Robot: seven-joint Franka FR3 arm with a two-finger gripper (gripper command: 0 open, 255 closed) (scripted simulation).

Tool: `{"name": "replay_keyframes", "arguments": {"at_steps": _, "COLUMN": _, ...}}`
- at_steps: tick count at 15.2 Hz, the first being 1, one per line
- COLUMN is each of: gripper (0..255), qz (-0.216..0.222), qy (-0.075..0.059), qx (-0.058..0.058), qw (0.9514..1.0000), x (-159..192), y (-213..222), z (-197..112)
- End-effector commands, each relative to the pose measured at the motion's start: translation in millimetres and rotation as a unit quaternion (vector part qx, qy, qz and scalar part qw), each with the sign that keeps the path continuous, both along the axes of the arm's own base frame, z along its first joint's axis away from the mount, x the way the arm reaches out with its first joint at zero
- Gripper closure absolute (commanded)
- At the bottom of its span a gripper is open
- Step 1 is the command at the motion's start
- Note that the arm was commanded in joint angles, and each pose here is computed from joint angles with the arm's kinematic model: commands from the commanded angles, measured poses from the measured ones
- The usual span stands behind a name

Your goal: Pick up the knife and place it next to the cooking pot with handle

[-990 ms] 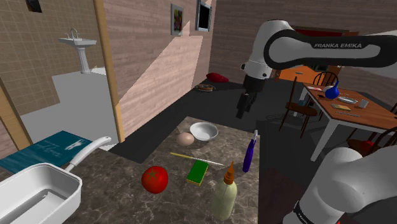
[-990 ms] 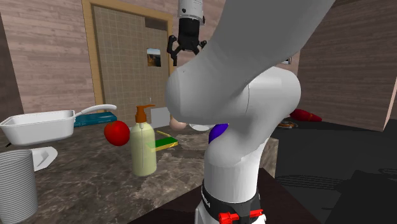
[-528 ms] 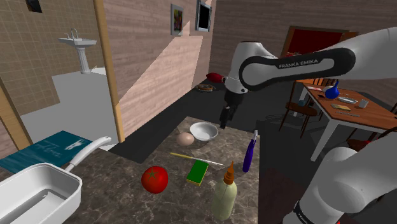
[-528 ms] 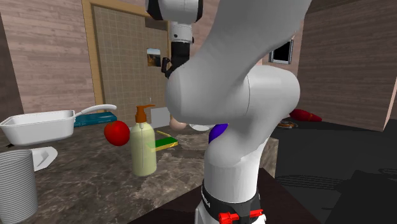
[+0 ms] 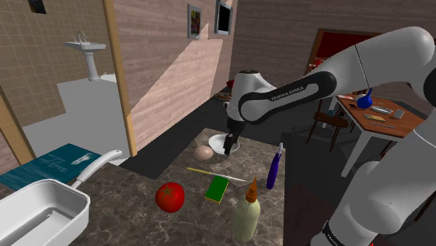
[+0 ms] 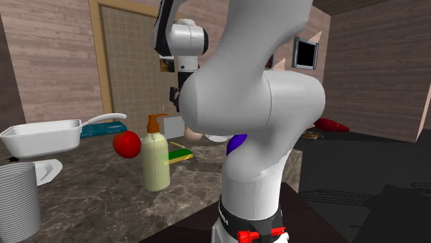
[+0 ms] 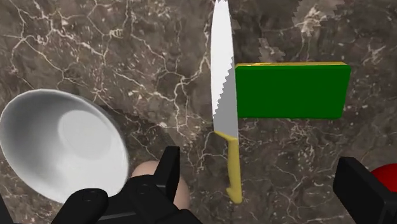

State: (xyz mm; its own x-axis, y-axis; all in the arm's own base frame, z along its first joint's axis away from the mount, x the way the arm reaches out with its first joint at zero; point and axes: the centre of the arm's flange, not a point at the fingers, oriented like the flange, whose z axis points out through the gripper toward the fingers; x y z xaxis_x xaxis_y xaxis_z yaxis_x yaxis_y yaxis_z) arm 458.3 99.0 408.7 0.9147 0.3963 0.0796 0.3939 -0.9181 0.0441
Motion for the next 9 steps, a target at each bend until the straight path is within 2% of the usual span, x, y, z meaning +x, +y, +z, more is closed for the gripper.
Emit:
{"name": "replay_keyframes", "arguments": {"at_steps": 1, "gripper": 0, "qz": 0.013, "qy": -0.003, "qx": -0.006, "qw": 0.9999, "x": 14, "y": 9, "z": -19}}
{"name": "replay_keyframes", "arguments": {"at_steps": 9, "gripper": 0, "qz": 0.062, "qy": -0.013, "qx": -0.031, "qw": 0.9975, "x": 70, "y": 44, "z": -101}}
